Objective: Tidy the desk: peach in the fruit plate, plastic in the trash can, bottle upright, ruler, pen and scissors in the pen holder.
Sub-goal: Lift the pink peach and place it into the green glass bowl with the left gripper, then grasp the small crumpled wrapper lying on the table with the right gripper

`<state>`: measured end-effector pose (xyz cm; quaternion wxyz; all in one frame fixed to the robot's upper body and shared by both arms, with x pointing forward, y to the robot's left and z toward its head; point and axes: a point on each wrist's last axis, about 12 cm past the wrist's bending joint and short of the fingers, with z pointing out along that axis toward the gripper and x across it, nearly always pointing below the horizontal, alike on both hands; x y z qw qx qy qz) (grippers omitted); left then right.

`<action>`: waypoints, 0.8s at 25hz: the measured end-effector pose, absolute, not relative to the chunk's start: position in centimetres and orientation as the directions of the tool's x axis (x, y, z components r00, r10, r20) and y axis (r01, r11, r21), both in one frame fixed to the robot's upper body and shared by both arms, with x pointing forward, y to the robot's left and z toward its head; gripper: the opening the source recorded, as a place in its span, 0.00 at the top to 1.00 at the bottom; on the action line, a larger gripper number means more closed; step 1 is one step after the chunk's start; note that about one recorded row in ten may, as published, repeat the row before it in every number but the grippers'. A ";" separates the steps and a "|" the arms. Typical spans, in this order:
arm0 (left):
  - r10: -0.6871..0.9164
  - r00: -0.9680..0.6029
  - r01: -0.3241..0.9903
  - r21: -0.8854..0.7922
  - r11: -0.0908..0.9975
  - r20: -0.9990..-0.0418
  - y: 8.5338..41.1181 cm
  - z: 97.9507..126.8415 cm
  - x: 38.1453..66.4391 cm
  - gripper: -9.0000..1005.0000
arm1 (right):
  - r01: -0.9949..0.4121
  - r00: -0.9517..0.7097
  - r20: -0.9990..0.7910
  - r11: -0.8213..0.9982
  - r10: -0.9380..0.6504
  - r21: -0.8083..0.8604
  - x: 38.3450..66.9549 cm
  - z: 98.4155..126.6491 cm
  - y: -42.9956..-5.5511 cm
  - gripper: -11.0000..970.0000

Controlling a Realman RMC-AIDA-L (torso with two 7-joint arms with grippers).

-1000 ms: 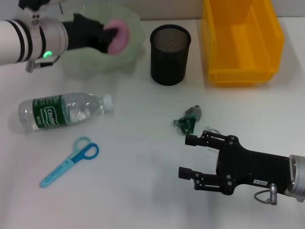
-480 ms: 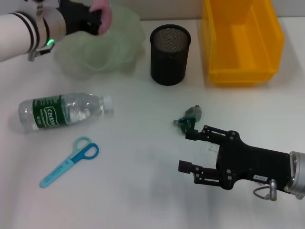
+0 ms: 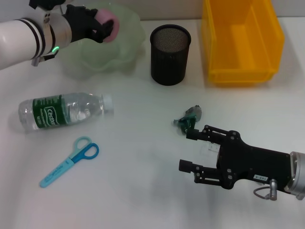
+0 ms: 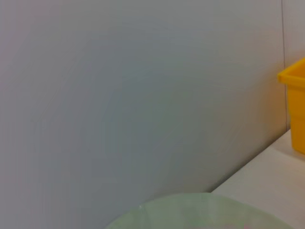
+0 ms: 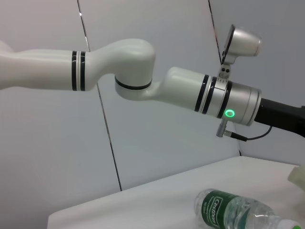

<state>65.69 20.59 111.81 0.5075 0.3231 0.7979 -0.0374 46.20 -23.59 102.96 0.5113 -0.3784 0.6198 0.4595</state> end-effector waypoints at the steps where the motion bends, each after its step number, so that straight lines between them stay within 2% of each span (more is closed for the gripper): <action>1: 0.474 -0.277 0.552 0.265 0.791 -0.836 20.6 111.8 65.7 0.75 | -0.939 -0.191 -0.982 0.291 0.001 0.183 46.2 103.0 -23.6 0.21; 9: 0.468 -0.259 0.559 0.265 0.786 -0.845 20.5 111.9 65.1 0.50 | -0.940 -0.189 -0.982 0.290 0.001 0.181 46.3 103.0 -23.5 0.21; 11: 0.442 -0.255 0.551 0.246 0.797 -0.860 20.7 112.2 64.8 0.38 | -0.939 -0.189 -0.982 0.292 0.002 0.181 46.3 103.0 -23.6 0.21; 17: 0.334 -0.231 0.569 0.152 0.808 -0.914 21.7 113.6 62.8 0.29 | -0.933 -0.189 -0.982 0.308 0.016 0.184 46.2 103.0 -23.7 0.21; 20: 0.275 -0.197 0.629 0.094 0.772 -0.941 22.3 114.6 61.1 0.29 | -0.931 -0.191 -0.981 0.314 0.020 0.187 46.1 103.0 -23.8 0.21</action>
